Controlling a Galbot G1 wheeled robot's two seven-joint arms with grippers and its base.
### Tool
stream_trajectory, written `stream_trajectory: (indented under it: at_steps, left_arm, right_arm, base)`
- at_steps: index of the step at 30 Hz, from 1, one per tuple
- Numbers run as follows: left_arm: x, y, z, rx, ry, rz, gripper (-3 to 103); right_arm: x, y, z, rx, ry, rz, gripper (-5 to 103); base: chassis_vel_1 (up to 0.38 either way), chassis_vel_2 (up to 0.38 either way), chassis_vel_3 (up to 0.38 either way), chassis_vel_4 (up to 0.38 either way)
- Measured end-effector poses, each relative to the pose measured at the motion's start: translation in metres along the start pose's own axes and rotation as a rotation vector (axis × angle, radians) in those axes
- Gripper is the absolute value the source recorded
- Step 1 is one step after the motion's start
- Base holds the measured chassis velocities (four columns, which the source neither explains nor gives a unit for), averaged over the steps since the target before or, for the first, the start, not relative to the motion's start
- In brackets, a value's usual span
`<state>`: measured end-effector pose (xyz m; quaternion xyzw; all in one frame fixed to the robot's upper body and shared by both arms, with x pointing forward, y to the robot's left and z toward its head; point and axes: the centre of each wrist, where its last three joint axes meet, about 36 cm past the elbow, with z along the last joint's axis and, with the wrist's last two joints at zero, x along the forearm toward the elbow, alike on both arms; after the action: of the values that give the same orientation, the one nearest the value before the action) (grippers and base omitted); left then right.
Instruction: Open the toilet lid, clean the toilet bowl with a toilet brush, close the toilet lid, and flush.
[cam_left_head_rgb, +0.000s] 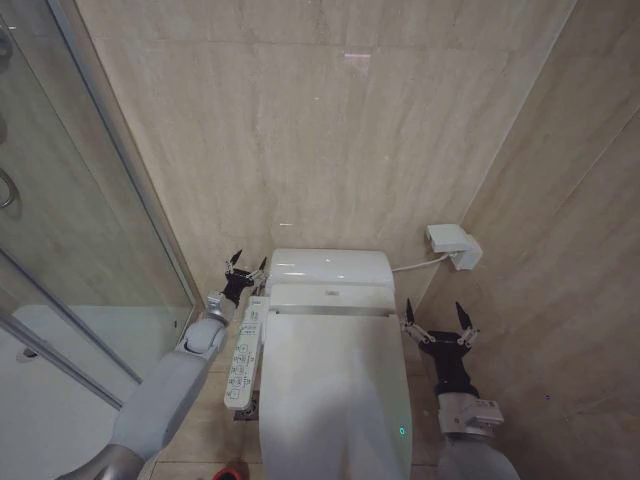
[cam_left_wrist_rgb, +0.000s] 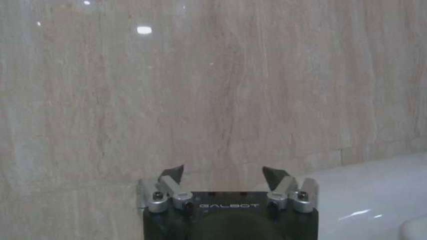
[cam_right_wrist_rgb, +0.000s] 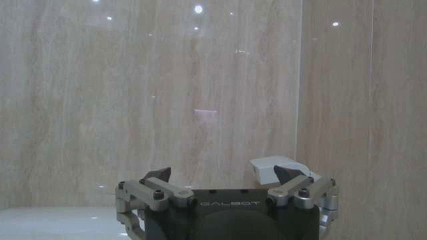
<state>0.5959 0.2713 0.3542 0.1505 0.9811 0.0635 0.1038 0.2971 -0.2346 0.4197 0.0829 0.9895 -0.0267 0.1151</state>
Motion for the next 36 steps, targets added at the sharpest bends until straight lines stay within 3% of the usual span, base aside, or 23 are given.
stream_trajectory:
  at_steps: [5,6,9,12,13,14,17,19,20,26,27,28,36]
  left_arm:
    - [0.007,0.014,0.005,-0.039,0.004,0.006,89]
    - [0.012,0.019,0.008,-0.052,0.011,0.006,61]
    - [0.020,0.028,0.010,-0.081,0.023,0.006,61]
    - [0.031,0.048,0.017,-0.174,0.023,0.031,61]
    - [0.036,0.056,0.020,-0.214,0.023,0.051,34]
    - [0.036,0.056,0.020,-0.214,0.023,0.051,34]
    - [0.048,0.069,0.028,-0.287,0.029,0.095,34]
    - [0.051,0.071,0.029,-0.296,0.031,0.101,34]
    - [0.054,0.073,0.033,-0.311,0.035,0.114,7]
    - [0.061,0.075,0.043,-0.332,0.033,0.144,7]
    - [0.061,0.073,0.045,-0.333,0.031,0.152,7]
    - [0.062,0.072,0.046,-0.333,0.028,0.159,0]
    - [0.061,0.058,0.054,-0.323,0.012,0.213,0]
  right_arm:
    - [0.000,0.000,0.000,0.000,0.000,0.000,100]
    - [0.000,0.000,0.000,0.000,0.000,0.000,100]
    - [0.000,0.000,0.000,0.000,0.000,0.000,100]
    - [0.000,0.000,0.000,0.000,0.000,0.000,100]
    - [0.000,0.000,0.000,0.000,0.000,0.000,100]
    - [0.000,0.000,0.000,0.000,0.000,0.000,100]
    - [0.000,0.000,0.000,0.000,0.000,0.000,100]
    - [0.000,0.000,0.000,0.000,0.000,0.000,100]
    - [0.000,0.000,0.000,0.000,0.000,0.000,100]
    - [0.000,0.000,0.000,0.000,0.000,0.000,100]
    - [0.000,0.000,0.000,0.000,0.000,0.000,100]
    - [0.000,0.000,0.000,0.000,0.000,0.000,100]
    - [0.000,0.000,0.000,0.000,0.000,0.000,100]
  base:
    - [0.000,0.000,0.000,0.000]
    - [0.000,0.000,0.000,0.000]
    - [0.000,0.000,0.000,0.000]
    - [0.000,0.000,0.000,0.000]
    - [0.000,0.000,0.000,0.000]
    - [0.000,0.000,0.000,0.000]
    - [0.000,0.000,0.000,0.000]
    - [0.000,0.000,0.000,0.000]
    - [0.000,0.000,0.000,0.000]
    - [0.000,0.000,0.000,0.000]
    - [0.000,0.000,0.000,0.000]
    - [0.000,0.000,0.000,0.000]
    - [0.000,0.000,0.000,0.000]
